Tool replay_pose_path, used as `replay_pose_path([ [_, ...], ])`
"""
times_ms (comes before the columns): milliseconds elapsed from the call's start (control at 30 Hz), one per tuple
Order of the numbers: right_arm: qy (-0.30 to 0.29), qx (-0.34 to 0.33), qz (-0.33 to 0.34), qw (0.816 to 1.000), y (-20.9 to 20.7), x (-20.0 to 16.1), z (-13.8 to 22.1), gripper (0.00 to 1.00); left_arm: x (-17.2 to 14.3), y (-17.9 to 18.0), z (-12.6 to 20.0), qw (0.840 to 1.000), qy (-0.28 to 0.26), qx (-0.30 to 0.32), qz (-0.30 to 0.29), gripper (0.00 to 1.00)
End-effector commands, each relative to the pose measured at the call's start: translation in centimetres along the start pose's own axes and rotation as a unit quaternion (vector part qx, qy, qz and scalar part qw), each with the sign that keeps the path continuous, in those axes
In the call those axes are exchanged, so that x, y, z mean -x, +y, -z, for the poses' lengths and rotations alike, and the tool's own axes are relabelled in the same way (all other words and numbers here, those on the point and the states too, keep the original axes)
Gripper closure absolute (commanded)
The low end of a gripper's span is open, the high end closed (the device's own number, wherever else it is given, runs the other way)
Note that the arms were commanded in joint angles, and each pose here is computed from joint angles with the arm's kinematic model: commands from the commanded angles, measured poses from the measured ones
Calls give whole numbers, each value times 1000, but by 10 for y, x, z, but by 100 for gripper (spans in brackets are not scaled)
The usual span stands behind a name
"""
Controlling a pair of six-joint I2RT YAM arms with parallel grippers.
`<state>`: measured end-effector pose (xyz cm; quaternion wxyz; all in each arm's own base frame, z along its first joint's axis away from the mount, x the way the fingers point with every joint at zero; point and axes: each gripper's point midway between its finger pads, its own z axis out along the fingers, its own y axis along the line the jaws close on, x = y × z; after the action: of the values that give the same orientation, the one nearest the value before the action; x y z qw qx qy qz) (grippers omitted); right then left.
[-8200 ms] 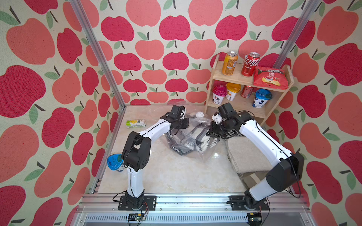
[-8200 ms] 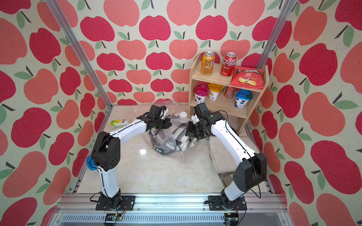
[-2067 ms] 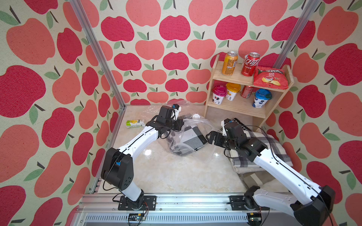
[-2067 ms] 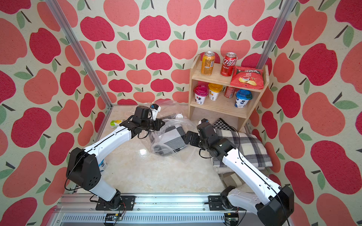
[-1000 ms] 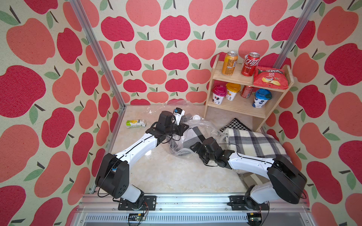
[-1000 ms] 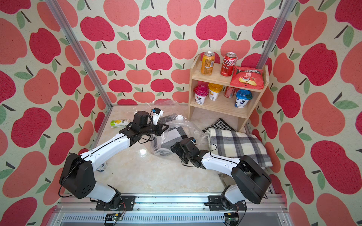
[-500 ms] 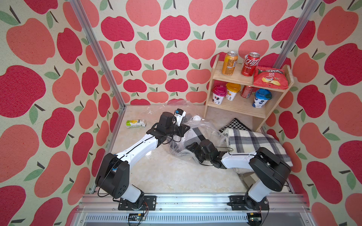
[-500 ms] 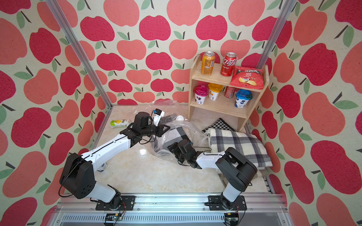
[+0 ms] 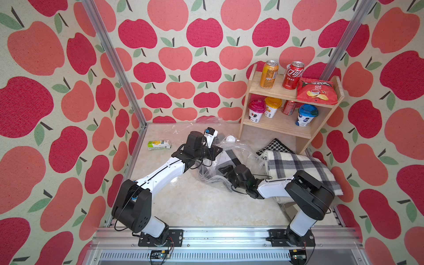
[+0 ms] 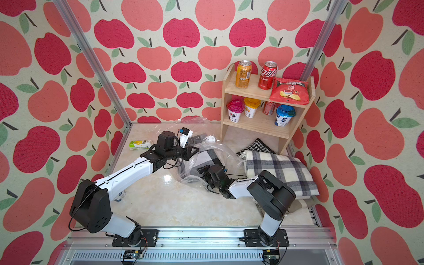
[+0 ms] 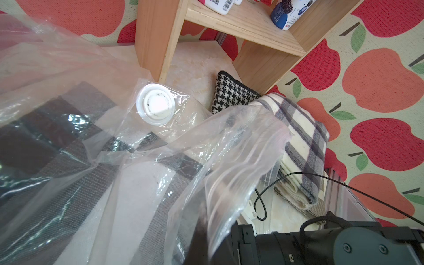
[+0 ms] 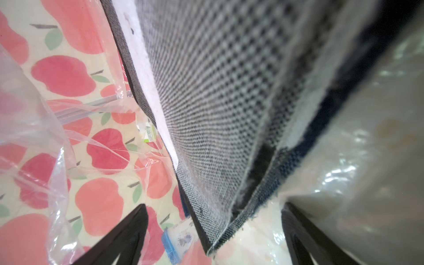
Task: Take the scarf out of the vacuum bag
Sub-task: Take out the scarf from the vacuum bag.
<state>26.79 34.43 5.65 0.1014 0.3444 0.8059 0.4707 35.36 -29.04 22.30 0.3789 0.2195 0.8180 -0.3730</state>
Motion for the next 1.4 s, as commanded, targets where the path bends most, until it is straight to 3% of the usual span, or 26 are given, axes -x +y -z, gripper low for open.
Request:
replay_pose_path([
  [0, -54, -30, -28, 998, -17, 24, -6, 6, 5, -10, 6, 1000, -7, -15, -4, 100],
  [267, -122, -70, -27, 990, -28, 47, -3, 7, 3, -10, 7, 1000, -3, -14, -3, 100],
  [600, -75, -72, 3, 995, -16, 53, -38, 12, 3, -8, 9, 1000, -2, -6, -1, 100],
  [733, -47, -74, 21, 996, -13, 53, -51, 27, -2, 1, 11, 1000, 4, 6, 6, 100],
  [1033, 18, -49, 63, 997, 12, 47, -73, 84, -8, 33, 20, 997, 14, 68, 43, 100],
  [1133, 36, -47, 75, 995, 22, 46, -78, 98, -8, 44, 24, 994, 16, 86, 60, 100],
  [1367, 64, -48, 118, 990, 52, 44, -83, 100, -8, 57, 35, 990, 14, 116, 77, 100],
])
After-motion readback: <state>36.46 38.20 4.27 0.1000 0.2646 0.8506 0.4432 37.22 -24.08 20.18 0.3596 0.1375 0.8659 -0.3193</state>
